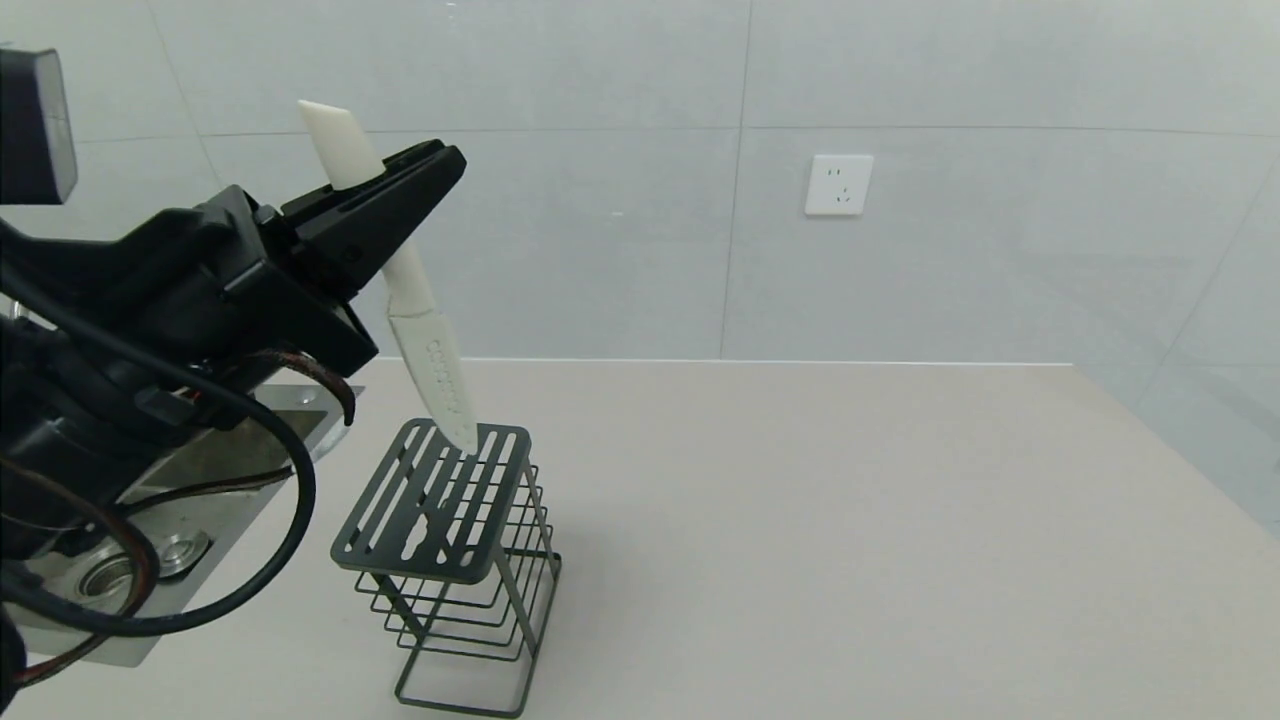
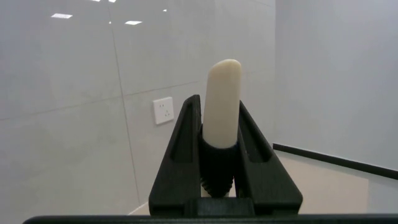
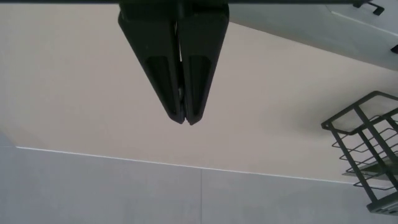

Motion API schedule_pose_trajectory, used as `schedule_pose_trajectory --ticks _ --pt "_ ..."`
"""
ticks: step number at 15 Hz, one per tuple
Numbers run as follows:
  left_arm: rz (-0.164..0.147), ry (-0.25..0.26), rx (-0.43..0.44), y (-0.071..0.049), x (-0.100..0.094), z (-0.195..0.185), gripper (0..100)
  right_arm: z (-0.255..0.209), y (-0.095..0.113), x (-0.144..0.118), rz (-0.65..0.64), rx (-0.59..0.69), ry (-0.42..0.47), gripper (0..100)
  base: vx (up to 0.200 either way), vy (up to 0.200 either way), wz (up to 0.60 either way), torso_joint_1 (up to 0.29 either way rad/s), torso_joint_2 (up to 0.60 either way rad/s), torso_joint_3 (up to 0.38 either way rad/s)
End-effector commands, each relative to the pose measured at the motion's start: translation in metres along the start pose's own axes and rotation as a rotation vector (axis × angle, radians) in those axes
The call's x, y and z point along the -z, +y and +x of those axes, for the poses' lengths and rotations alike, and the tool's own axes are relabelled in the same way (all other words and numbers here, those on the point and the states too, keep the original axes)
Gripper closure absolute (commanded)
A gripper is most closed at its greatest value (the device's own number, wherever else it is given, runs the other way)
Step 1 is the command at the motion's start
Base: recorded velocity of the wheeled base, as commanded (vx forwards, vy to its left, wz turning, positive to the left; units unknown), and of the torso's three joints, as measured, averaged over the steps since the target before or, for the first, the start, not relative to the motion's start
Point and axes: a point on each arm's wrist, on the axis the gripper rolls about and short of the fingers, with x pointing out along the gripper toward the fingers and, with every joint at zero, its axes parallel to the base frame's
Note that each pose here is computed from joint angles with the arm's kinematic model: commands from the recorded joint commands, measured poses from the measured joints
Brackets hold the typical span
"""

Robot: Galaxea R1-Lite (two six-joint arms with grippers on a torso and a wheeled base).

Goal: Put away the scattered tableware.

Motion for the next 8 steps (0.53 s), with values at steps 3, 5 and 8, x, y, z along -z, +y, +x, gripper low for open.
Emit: schedule_pose_trajectory --ticks 3,5,8 --pt "0.043 0.018 -0.058 0.013 0.003 -0.003 100 0.000 0.000 -0.001 -0.001 0.002 0.001 100 0.000 0.000 0.00 0.000 0.00 0.000" --pt "0.047 0.033 -0.059 0.012 0.008 0.000 100 0.000 0.000 0.000 -0.002 -0.002 0.003 100 0.000 0.000 0.00 0.000 0.00 0.000" --pt "0.121 0.072 -0.096 0.015 0.020 0.003 100 0.000 0.000 -0.001 -0.001 -0.003 0.001 100 0.000 0.000 0.00 0.000 0.00 0.000"
